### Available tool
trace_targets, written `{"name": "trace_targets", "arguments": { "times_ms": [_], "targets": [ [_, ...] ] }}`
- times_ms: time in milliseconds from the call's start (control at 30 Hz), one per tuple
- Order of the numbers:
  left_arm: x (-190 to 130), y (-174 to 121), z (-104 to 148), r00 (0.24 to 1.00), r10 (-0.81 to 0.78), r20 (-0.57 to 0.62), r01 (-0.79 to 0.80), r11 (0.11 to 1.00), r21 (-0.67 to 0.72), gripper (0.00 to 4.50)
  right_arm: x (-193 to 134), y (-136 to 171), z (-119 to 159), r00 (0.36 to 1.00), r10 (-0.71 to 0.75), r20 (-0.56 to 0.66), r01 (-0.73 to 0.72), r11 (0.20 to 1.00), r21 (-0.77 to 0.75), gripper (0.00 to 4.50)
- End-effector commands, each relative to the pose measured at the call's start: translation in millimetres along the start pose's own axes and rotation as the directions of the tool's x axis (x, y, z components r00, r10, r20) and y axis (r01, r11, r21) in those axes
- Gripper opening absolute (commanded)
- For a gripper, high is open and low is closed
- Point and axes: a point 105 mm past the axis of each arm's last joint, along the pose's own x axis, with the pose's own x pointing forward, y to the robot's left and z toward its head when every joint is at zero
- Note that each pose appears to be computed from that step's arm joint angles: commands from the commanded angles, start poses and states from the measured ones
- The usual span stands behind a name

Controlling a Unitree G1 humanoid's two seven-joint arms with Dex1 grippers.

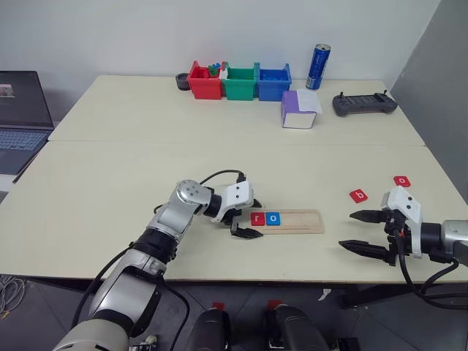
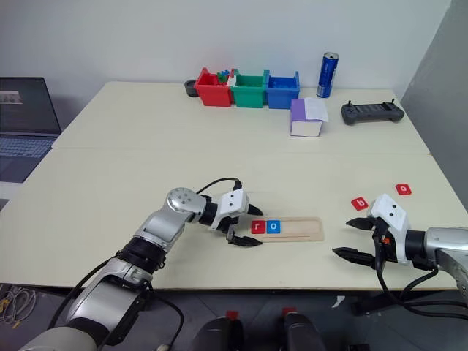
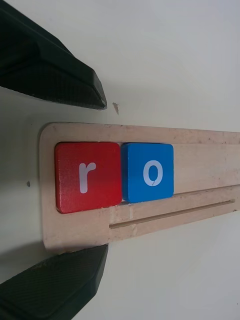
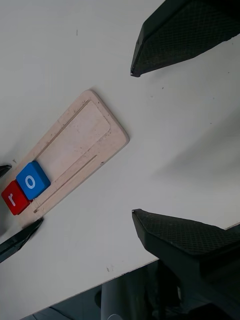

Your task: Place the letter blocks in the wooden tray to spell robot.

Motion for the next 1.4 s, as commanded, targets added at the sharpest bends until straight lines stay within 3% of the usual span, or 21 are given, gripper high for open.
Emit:
{"name": "trace_targets", "arguments": {
  "times_ms": [33,267,533,733,1033,1400],
  "targets": [
    [-14.3,4.7,17.2,0.999,0.025,0.027,-0.027,0.997,0.075,4.48,-10.3,-6.0,5.2,0.999,-0.038,0.031,0.039,0.999,-0.014,4.50],
    [-60.5,11.8,35.5,0.992,0.093,0.082,-0.099,0.991,0.084,4.48,-32.5,-19.8,15.3,0.989,-0.115,0.092,0.116,0.993,0.003,4.50],
    [-136.4,3.5,32.9,0.972,0.171,0.162,-0.177,0.984,0.020,4.48,-56.4,-36.4,14.3,0.969,-0.227,0.095,0.227,0.974,0.015,4.50],
    [-184.2,-18.6,20.3,0.954,0.226,0.198,-0.214,0.973,-0.081,4.48,-73.7,-46.5,13.5,0.957,-0.269,0.110,0.267,0.963,0.032,4.50],
    [-191.5,-32.6,13.9,0.960,0.224,0.165,-0.205,0.971,-0.126,4.48,-86.0,-73.5,7.3,0.933,-0.351,0.086,0.348,0.936,0.044,4.50],
    [-190.6,-36.5,13.2,0.960,0.226,0.164,-0.205,0.969,-0.137,4.48,-77.6,-91.5,-7.4,0.884,-0.461,0.081,0.457,0.887,0.061,4.50]
  ]
}}
